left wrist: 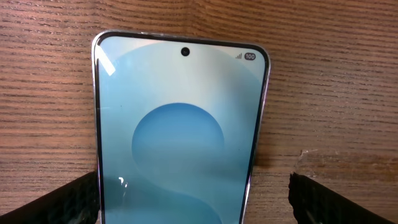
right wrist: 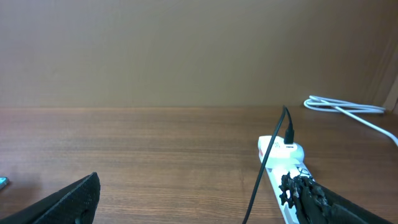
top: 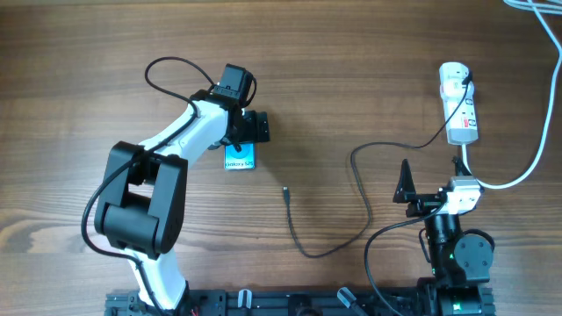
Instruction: Plug charger to phone and switch on socket
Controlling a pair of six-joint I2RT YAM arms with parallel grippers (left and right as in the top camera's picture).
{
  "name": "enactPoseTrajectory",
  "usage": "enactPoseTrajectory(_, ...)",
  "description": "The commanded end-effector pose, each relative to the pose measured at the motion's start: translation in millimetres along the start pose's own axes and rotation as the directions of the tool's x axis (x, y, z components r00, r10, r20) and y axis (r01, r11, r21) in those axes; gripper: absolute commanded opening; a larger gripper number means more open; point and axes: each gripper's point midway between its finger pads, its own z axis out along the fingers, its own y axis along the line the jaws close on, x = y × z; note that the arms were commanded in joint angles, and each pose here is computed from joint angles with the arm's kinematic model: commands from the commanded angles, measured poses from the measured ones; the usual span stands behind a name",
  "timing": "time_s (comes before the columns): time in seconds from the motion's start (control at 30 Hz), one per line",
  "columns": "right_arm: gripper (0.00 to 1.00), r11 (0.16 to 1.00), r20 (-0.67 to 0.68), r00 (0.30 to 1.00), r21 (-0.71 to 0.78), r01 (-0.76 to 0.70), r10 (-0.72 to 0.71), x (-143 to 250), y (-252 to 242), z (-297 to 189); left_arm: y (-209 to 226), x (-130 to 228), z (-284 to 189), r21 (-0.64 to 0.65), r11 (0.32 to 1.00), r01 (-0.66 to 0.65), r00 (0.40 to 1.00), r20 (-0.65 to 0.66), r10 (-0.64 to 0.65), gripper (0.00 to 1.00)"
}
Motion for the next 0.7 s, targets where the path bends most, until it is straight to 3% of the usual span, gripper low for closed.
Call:
enactPoseTrajectory(0.0,1.0,1.0,0.013,1.0,-0.013,0.011,-0.011,-3,3,-1,2,42,38,0.024,1.0,0.012,0.988,-0.153,-0.008,1.0)
enactPoseTrajectory(0.2,1.0,1.0,0.013,1.0,-0.013,0.011,-0.011,-3,3,-1,11,37,38,-0.027,0.999,-0.019,0.992,-0.128,0.015,0.98)
enactPoseTrajectory(0.43,1.0,1.0,0.013,1.0,-0.013,0.011,-0.011,-3,3,-1,17,45,37,-0.053,0.998,-0.02,0.987,-0.16,0.012,0.72)
enactPoseTrajectory(0.53,1.0,1.0,0.013,1.0,-0.013,0.011,-0.011,-3,3,-1,18,45,37,-0.056,0.998,-0.021,0.987,-0.16,0.012,0.77)
enactPoseTrajectory(0.6,1.0,1.0,0.013,1.0,-0.013,0.011,-0.011,-3,3,-1,18,45,37,-0.056,0.998,-0.021,0.987,-0.16,0.012,0.86)
enactPoseTrajectory(0.67,1.0,1.0,0.013,1.0,-0.013,0.01,-0.01,-3,3,-1,18,46,37,-0.056,0.998,-0.022,0.987,-0.161,0.013,1.0)
